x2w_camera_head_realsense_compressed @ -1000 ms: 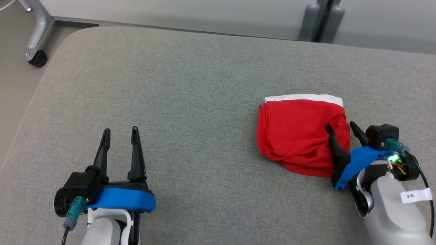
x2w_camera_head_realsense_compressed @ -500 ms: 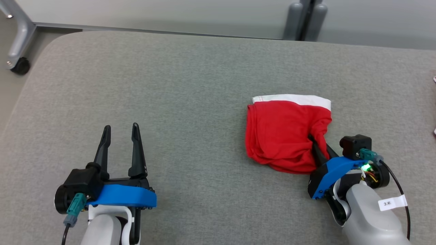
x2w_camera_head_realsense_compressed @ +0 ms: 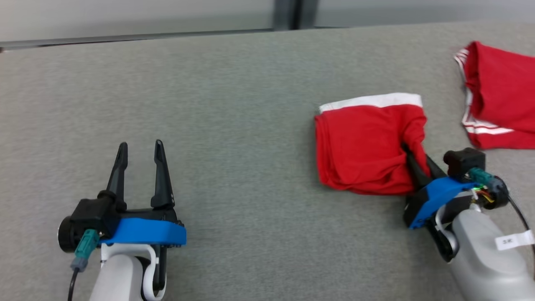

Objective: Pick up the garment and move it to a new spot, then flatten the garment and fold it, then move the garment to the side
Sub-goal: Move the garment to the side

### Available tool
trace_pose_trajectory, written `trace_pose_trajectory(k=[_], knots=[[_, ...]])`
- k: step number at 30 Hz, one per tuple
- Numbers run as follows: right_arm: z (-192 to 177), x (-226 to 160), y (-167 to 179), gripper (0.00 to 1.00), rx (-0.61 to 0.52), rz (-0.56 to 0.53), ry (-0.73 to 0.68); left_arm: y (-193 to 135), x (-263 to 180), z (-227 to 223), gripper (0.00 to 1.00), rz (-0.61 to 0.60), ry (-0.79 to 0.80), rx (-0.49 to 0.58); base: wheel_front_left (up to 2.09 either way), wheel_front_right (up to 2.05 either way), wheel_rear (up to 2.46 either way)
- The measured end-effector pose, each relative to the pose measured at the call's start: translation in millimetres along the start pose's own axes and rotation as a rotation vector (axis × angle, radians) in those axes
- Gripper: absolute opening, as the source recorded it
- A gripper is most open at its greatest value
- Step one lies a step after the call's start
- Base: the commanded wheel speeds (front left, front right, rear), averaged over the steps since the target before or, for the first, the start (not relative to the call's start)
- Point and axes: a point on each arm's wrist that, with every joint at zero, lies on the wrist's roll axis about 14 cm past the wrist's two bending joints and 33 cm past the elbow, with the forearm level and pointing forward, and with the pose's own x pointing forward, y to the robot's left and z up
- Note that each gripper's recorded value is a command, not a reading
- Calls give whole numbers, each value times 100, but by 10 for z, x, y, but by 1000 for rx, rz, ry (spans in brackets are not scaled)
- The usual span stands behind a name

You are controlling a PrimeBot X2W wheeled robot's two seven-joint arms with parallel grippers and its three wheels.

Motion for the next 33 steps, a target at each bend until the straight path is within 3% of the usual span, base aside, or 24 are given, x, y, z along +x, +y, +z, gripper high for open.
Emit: trace_pose_trajectory(k=[7,16,24,33], knots=[[47,-170,-502,0,-53,-87,-4,-263,233,-47,100,-84,-4,-7,0,0,0],[573,159,-710,0,-205,-69,-54,-298,371,-99,100,-101,-7,-7,0,0,0],[787,261,-1440,0,-338,-177,-4,-277,536,-343,100,-108,26,-7,0,0,0],[921,6,-2351,0,-402,-364,90,-353,742,-542,100,-147,38,-10,0,0,0]])
